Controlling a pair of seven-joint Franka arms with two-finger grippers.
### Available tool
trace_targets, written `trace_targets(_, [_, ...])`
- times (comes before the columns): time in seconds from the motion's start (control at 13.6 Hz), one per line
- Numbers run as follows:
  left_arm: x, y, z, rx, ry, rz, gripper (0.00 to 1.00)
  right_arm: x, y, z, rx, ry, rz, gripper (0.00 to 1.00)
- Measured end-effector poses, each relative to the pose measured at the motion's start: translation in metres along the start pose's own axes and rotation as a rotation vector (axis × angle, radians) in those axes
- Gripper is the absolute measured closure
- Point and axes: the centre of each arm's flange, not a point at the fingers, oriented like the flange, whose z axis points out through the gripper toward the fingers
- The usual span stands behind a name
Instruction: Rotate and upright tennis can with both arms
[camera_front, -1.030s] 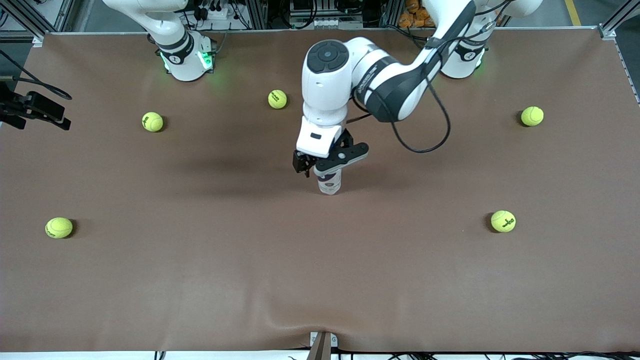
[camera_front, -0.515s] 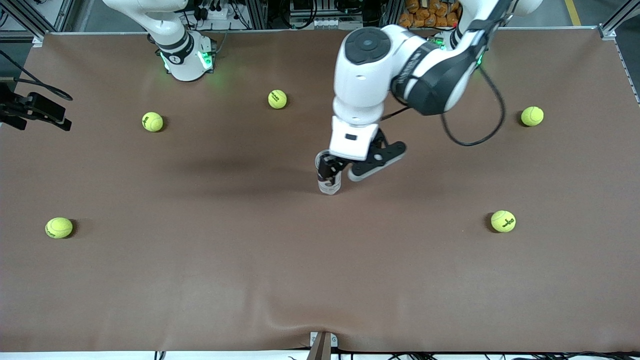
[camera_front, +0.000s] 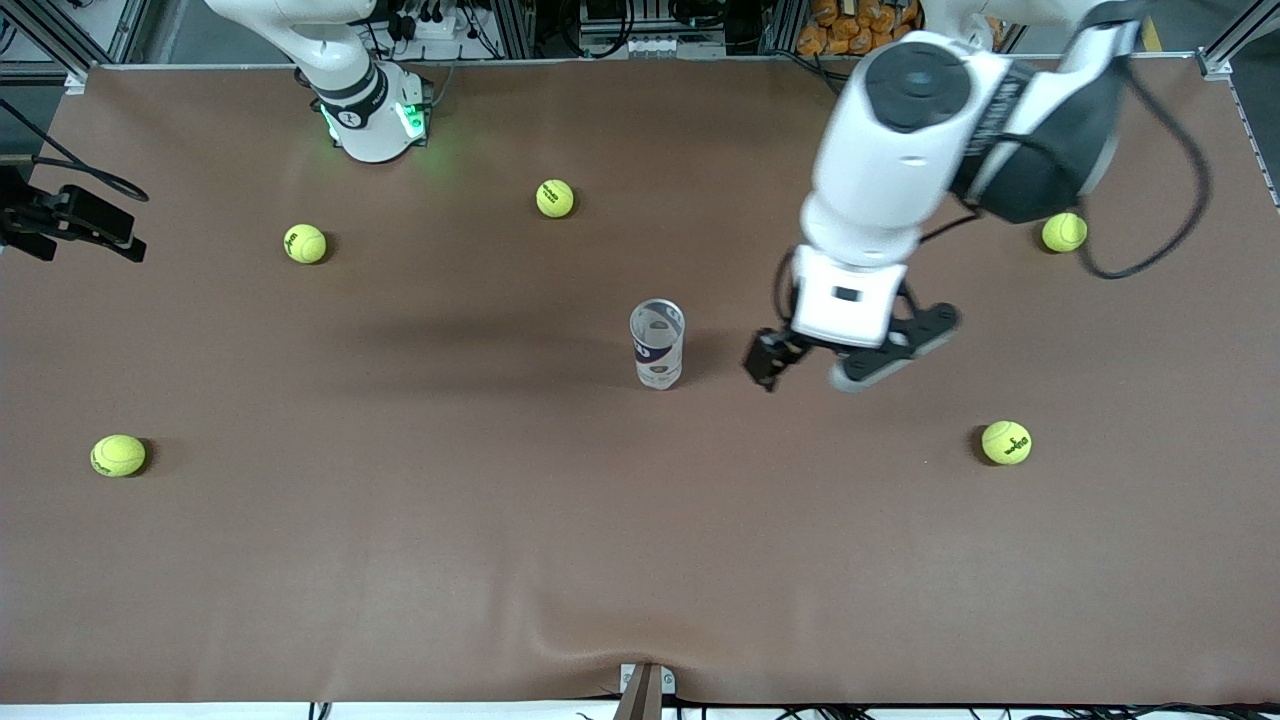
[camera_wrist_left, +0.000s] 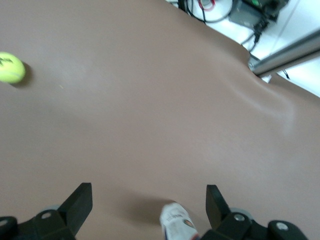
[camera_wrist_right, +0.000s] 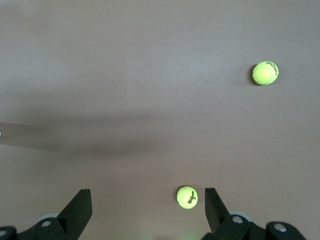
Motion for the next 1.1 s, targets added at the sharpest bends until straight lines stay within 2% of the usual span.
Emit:
trace_targets(0.51, [0.056,-0.066,-0.031,0.072,-0.012,0.116,0.00,0.000,0.000,0.000,0.000,0.000,0.000,0.00])
trace_targets(0.88, [0.118,-0.133,-0.027,0.118,-0.040,0.237,0.00,0.000,0.000,0.000,0.000,0.000,-0.001,0.00])
trace_targets(1.1, [0.135,-0.159,-0.024,0.144,-0.068,0.247,0.00,0.000,0.000,0.000,0.000,-0.001,-0.001,0.00])
